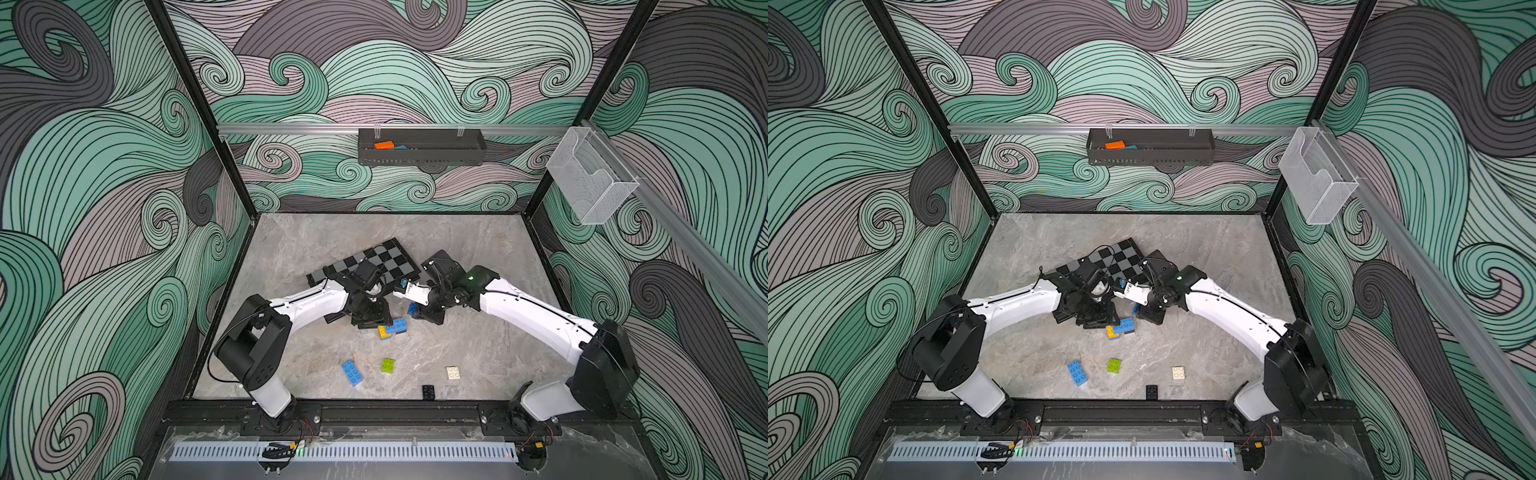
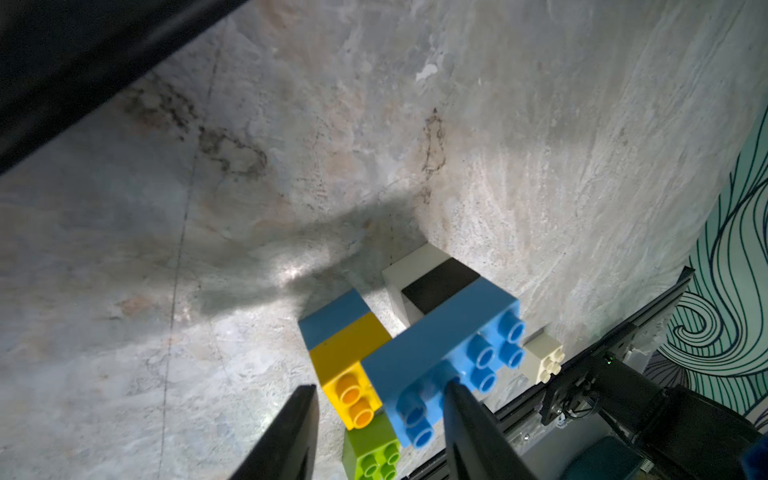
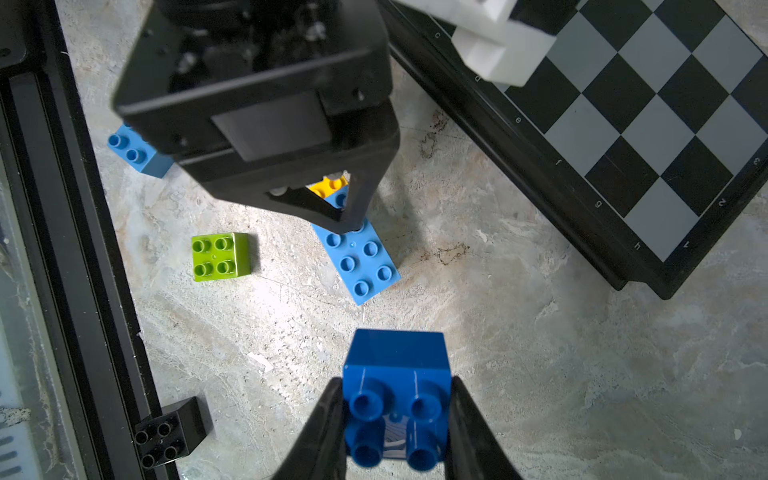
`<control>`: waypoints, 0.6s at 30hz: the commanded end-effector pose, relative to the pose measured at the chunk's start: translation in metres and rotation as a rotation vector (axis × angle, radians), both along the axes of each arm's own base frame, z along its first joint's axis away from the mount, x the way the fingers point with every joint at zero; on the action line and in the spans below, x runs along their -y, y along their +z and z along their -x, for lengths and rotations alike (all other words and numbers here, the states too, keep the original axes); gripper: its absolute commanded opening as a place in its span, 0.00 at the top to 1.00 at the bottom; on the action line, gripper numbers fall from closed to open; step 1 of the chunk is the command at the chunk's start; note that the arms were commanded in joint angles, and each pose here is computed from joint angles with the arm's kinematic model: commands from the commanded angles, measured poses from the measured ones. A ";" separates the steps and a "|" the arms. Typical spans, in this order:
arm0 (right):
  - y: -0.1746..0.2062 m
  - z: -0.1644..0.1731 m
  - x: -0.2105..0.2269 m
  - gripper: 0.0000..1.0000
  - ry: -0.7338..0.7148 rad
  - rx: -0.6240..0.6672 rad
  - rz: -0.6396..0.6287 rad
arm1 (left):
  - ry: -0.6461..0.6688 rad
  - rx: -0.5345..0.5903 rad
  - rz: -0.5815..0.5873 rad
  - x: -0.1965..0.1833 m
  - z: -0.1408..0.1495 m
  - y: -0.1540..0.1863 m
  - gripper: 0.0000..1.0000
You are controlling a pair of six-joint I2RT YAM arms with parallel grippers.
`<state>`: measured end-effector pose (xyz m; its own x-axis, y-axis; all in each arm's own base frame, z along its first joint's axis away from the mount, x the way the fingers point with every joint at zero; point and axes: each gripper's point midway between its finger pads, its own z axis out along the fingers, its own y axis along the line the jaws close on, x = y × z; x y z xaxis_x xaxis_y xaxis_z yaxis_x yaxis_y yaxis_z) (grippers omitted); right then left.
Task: Assemble a giraffe with lego
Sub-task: Adjust the lego brick at the center of the board.
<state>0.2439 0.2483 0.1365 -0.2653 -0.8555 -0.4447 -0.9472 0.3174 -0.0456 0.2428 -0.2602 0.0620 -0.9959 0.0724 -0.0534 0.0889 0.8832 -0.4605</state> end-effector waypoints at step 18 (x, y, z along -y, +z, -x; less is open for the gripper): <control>0.031 0.042 0.022 0.84 -0.101 -0.019 -0.129 | -0.377 0.090 -0.120 -0.008 0.001 -0.026 0.45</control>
<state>0.2107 0.2258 0.1702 -0.3278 -0.7722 -0.5444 -0.9138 0.4054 -0.0247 0.2519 -0.2724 0.0609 -0.8974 0.3992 -0.1880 0.4407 0.7894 -0.4275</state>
